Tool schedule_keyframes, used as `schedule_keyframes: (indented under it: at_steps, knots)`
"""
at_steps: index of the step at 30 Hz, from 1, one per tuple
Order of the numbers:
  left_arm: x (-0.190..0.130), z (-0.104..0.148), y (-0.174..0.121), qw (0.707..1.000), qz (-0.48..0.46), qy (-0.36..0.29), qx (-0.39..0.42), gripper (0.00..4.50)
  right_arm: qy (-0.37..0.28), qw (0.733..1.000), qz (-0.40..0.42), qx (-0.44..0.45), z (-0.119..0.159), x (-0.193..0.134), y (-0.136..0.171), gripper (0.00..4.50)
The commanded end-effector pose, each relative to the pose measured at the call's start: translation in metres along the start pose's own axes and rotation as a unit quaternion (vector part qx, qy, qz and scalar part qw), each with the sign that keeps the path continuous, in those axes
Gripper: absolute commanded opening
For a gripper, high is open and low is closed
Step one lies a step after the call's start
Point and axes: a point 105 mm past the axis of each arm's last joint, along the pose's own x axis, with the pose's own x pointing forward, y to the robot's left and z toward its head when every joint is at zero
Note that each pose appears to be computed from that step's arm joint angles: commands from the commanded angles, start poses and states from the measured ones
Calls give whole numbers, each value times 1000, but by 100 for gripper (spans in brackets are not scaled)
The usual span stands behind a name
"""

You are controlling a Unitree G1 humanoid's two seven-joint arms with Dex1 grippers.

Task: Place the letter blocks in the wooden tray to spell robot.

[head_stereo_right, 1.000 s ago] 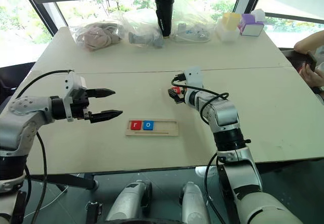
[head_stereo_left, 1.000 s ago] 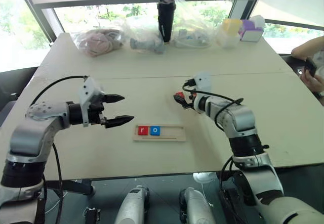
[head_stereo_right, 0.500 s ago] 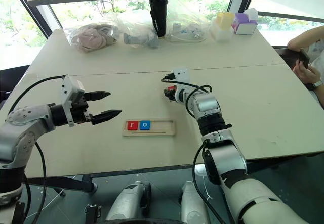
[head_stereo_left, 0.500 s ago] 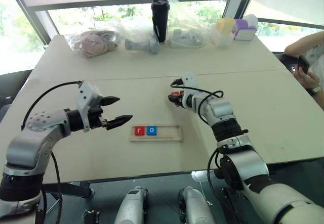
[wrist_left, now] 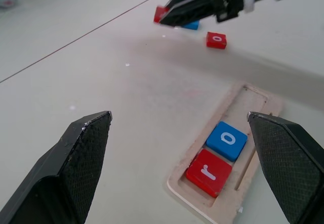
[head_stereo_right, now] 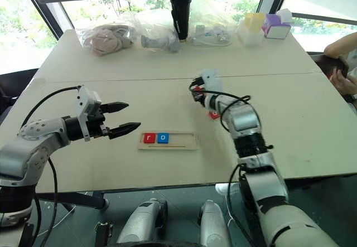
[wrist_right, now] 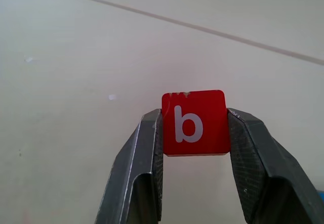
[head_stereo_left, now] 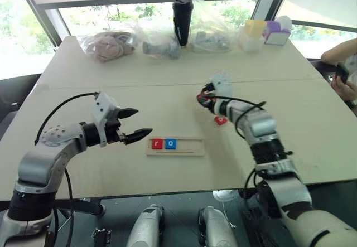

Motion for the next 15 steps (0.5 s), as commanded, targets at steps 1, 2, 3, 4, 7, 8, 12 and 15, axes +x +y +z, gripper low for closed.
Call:
schedule_keyframes:
  at_steps: [1, 2, 3, 4, 7, 8, 12, 15]
  knots:
    - [6, 10, -13, 999, -31, -19, 26, 450, -4, 998, -8, 56, 10, -47, 0, 118]
    - [8, 13, -15, 999, -40, -23, 27, 450, 26, 997, -32, 63, -4, -61, -4, 118]
    - [10, 17, -17, 998, -46, -28, 28, 450, 49, 995, -55, 71, -16, -73, -6, 118]
    - [11, 21, -18, 998, -52, -32, 31, 450, 69, 991, -76, 83, -27, -84, -7, 118]
    - [16, 21, -20, 996, -69, -21, 44, 450, 93, 981, -115, 129, -48, -103, 1, 118]
    - [17, 20, -21, 996, -75, -16, 46, 450, 95, 978, -121, 142, -54, -105, 5, 118]
    - [23, 16, -19, 995, -89, -6, 51, 450, 114, 970, -121, 178, -76, -106, 23, 118]
    - [27, 15, -17, 994, -96, -4, 55, 450, 133, 965, -132, 182, -85, -105, 27, 118]
